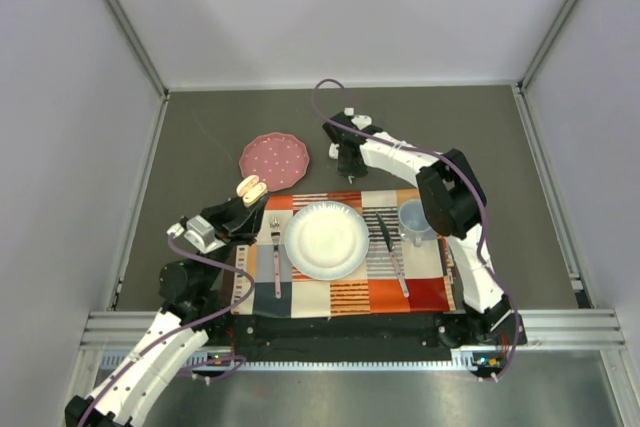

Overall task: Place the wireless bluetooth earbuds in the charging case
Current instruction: Pick up the left earbud from the center of the board.

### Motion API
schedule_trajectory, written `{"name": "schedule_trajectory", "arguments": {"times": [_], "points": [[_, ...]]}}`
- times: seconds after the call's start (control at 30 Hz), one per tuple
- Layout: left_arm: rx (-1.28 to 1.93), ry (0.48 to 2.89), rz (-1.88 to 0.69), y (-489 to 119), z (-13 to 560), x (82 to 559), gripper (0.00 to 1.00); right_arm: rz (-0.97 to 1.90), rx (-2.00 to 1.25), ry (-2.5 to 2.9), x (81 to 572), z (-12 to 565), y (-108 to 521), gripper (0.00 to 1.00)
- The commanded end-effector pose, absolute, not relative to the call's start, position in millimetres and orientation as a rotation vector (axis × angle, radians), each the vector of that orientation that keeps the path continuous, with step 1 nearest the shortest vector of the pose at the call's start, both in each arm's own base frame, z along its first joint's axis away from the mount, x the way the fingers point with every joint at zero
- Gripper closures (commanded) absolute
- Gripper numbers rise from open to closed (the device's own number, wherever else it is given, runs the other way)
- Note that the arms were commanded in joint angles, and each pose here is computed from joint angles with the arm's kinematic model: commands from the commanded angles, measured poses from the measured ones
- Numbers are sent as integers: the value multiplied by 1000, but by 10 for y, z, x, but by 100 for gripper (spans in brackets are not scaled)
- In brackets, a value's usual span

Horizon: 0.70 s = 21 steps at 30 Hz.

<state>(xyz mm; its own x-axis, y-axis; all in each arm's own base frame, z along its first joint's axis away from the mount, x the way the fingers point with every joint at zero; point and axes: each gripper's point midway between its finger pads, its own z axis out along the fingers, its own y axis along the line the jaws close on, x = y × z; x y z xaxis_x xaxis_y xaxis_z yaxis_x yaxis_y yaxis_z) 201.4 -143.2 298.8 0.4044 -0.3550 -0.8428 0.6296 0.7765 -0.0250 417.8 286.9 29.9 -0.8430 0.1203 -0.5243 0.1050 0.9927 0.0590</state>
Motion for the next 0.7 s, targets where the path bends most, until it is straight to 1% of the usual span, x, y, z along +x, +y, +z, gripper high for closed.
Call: {"name": "schedule_trajectory", "arguments": {"times": [0.0,0.37,0.67], "points": [[309,921,-625,-1395,3148,1979,100,50,126,2556,4203,322,2997,66],[306,924,-624,-1389,3145,1978,100,12,149,2551,4200,273,2928,68],[304,921,-622,-1382,3152,1971,100,12,248,2538,4189,270,2891,68]]}}
